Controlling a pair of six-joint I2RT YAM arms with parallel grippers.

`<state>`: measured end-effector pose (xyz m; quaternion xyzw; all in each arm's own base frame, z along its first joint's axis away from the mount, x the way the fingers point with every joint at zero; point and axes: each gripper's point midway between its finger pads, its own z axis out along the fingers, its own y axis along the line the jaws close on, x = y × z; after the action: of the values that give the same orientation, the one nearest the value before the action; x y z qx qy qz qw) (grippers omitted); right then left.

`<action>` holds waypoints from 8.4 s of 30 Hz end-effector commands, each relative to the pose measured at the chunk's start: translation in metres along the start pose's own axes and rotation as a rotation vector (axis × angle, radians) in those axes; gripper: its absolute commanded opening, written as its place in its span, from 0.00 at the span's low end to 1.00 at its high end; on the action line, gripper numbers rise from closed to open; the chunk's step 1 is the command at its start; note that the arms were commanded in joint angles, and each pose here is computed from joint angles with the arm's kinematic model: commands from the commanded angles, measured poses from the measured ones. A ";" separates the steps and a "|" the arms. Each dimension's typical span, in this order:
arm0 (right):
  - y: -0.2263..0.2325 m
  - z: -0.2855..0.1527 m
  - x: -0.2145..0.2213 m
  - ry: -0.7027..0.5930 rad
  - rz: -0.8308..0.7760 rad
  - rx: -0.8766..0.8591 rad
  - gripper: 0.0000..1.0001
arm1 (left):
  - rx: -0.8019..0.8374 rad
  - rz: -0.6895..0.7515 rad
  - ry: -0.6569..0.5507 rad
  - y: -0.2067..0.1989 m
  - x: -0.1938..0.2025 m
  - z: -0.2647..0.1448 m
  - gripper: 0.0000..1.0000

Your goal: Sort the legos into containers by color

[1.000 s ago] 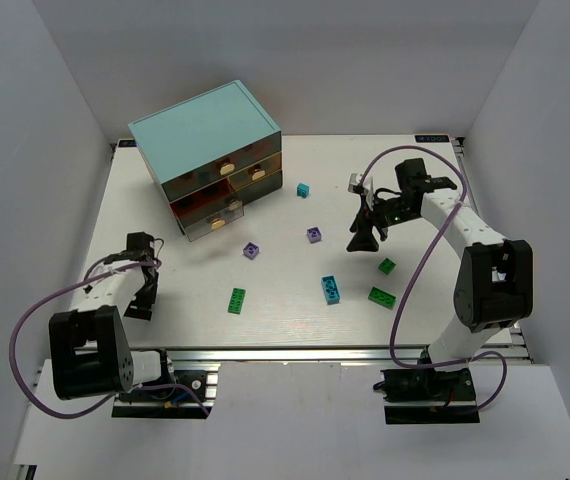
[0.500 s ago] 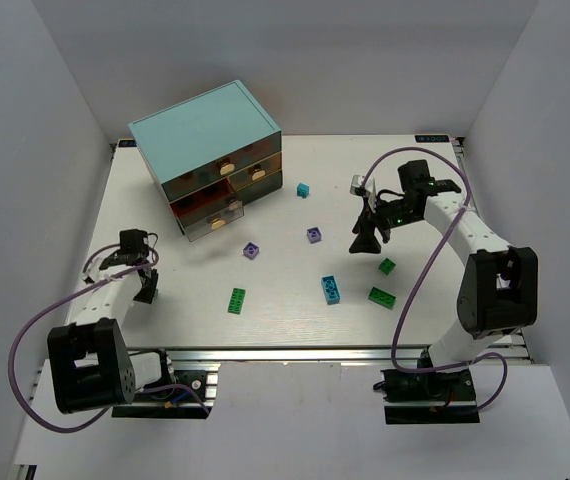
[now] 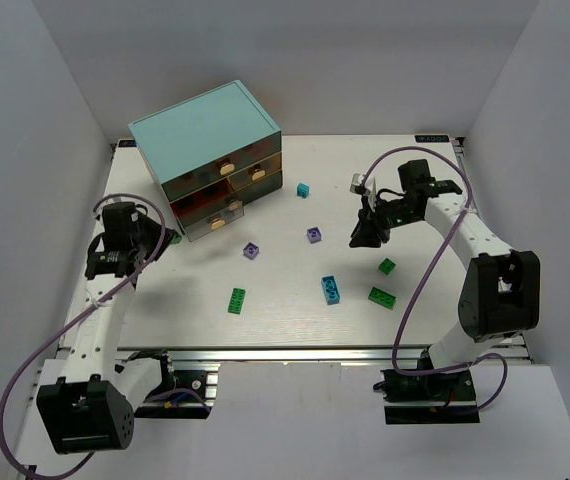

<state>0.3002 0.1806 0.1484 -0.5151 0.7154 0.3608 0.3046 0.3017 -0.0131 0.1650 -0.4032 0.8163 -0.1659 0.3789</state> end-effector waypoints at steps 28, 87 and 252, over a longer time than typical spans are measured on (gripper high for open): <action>0.007 -0.007 -0.013 -0.001 -0.008 0.091 0.63 | 0.124 0.154 -0.087 -0.116 -0.031 0.031 0.65; -0.062 -0.020 -0.004 0.212 -0.083 0.243 0.07 | -0.085 0.362 0.308 0.047 0.138 -0.050 0.79; 0.040 -0.022 0.159 0.544 0.054 0.118 0.89 | 0.355 0.581 0.004 -0.135 0.051 -0.068 0.74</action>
<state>0.2184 0.0905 0.0481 -0.5560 0.8003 0.1849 0.1272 0.3181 -0.1332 0.2723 -0.0590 0.8516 -0.1582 0.4963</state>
